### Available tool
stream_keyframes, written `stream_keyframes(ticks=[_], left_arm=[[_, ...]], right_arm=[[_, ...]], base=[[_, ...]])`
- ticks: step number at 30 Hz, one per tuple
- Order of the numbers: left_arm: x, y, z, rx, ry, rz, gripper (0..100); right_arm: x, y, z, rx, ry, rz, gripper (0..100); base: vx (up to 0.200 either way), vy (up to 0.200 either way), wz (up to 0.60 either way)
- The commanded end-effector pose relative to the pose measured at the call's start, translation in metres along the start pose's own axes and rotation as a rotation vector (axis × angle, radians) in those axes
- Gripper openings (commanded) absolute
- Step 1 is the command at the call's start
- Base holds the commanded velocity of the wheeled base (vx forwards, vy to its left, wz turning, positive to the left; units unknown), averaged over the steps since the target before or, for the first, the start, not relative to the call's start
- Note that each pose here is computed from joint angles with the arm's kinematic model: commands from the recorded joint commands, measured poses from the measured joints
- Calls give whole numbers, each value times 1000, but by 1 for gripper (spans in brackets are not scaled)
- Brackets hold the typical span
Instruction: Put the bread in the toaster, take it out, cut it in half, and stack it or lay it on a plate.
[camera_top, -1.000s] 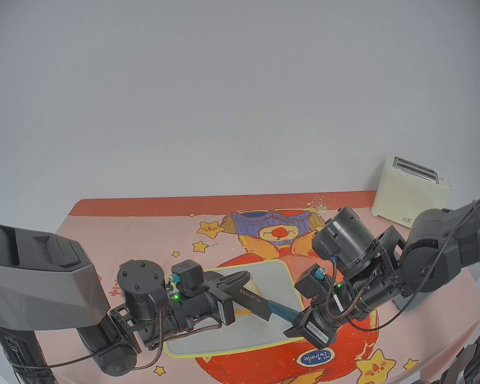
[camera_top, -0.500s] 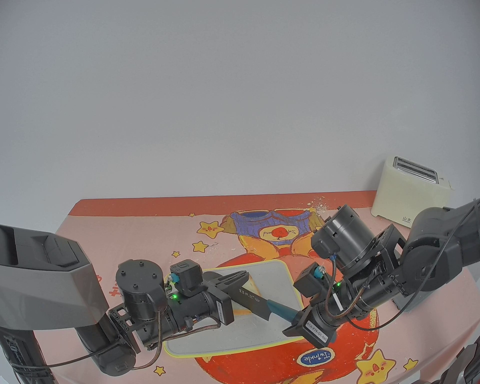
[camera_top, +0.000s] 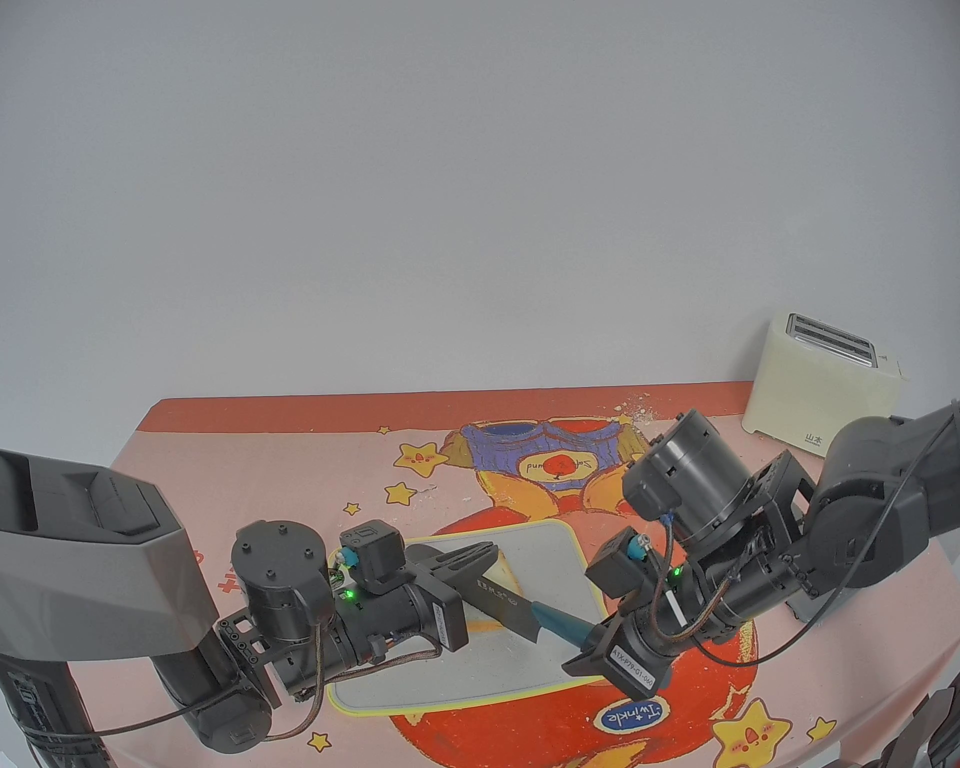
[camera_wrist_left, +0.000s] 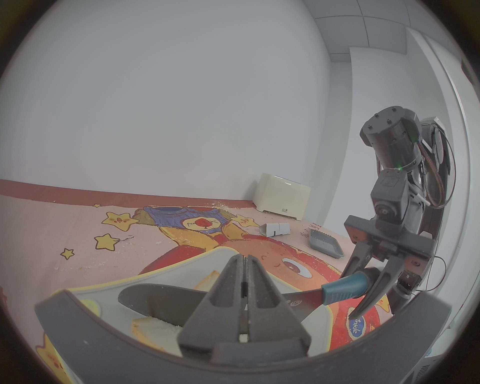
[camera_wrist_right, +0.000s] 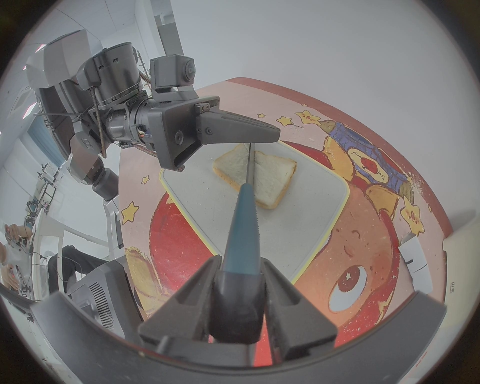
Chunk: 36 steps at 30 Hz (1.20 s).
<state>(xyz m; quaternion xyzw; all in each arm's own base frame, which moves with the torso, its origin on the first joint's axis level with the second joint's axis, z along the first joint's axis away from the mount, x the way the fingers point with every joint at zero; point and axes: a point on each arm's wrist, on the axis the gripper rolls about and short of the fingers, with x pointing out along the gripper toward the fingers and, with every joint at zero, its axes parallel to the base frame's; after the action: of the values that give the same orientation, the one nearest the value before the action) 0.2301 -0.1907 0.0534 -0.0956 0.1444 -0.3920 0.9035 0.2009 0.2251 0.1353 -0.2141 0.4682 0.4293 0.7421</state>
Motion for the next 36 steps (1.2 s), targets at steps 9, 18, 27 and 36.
stream_keyframes(ticks=[9, 18, 27, 36], left_arm=[[-3, -3, 7, 5, -35, -11, 0], [0, 0, 0, 1, -12, 0, 0], [-1, -1, 2, 2, -18, -5, 0], [-3, -3, 8, 6, -42, -11, 0]], right_arm=[[5, -1, -2, 6, 23, -1, 0], [-11, 1, 7, -4, -39, -6, 0], [-1, 0, 0, 2, 2, -2, 0], [3, -1, 1, 1, 10, -21, 0]], base=[[0, 0, 0], [0, 0, 0], [0, 0, 0], [0, 0, 0]])
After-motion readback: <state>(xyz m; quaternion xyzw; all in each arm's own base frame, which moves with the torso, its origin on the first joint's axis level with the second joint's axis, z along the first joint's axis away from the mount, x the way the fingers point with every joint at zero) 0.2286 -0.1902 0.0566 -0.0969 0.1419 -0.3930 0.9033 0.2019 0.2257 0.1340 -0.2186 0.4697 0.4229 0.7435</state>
